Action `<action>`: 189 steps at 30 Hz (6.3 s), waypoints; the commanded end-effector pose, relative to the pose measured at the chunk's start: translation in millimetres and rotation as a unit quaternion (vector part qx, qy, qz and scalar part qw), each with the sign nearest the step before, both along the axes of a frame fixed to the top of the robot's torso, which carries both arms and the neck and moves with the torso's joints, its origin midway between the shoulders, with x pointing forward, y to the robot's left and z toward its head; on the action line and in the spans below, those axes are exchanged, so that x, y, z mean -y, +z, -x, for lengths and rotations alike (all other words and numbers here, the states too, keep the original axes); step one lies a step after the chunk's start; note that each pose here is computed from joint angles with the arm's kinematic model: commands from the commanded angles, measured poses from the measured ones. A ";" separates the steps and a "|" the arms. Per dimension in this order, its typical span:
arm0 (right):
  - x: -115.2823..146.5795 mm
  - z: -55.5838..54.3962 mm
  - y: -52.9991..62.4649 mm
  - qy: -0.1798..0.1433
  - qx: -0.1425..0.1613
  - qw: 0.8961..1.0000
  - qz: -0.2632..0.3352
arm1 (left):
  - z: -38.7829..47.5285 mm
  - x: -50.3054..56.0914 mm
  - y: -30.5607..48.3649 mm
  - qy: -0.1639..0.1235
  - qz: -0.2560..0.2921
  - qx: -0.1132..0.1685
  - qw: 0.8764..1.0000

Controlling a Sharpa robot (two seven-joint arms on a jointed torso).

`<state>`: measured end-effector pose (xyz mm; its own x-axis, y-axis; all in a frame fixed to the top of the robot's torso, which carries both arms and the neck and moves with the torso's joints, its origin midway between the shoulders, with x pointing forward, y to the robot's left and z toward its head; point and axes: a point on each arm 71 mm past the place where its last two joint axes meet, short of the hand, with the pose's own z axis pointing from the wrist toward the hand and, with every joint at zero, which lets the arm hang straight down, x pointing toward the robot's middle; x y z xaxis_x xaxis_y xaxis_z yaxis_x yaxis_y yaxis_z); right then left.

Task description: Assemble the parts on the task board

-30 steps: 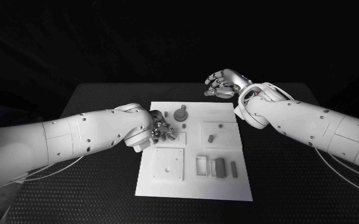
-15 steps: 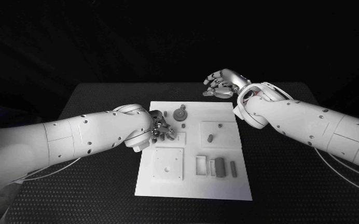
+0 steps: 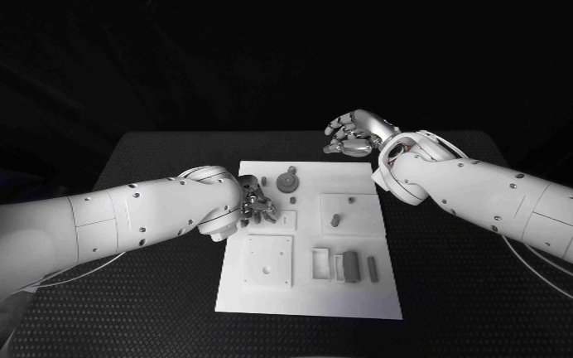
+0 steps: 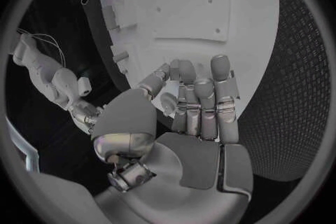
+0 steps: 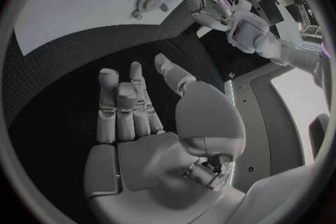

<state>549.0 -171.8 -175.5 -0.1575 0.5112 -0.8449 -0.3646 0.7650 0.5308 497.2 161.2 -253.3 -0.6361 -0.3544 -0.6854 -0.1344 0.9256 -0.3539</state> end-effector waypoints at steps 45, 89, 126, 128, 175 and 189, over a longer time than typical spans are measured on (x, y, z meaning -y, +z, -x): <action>-5.3 2.5 -0.5 0.017 -0.010 1.000 0.002 | 0.6 5.6 -0.7 -0.020 -0.019 -0.001 1.000; -5.2 2.4 -1.1 0.019 -0.013 1.000 0.004 | 0.5 7.5 -1.7 -0.033 -0.027 0.019 0.999; -3.7 1.5 -1.8 0.017 -0.016 1.000 0.003 | 1.6 6.7 2.3 -0.035 -0.019 0.049 0.998; -4.0 1.5 -1.8 0.017 -0.016 1.000 0.003 | 1.7 7.2 2.1 -0.036 -0.020 0.048 0.998; -4.2 2.0 -2.5 0.020 -0.021 1.000 0.004 | 4.5 7.7 -5.9 -0.049 -0.040 0.034 0.997; -3.8 1.9 -2.7 0.020 -0.022 1.000 0.004 | 4.9 6.5 -6.2 -0.051 -0.050 0.034 0.997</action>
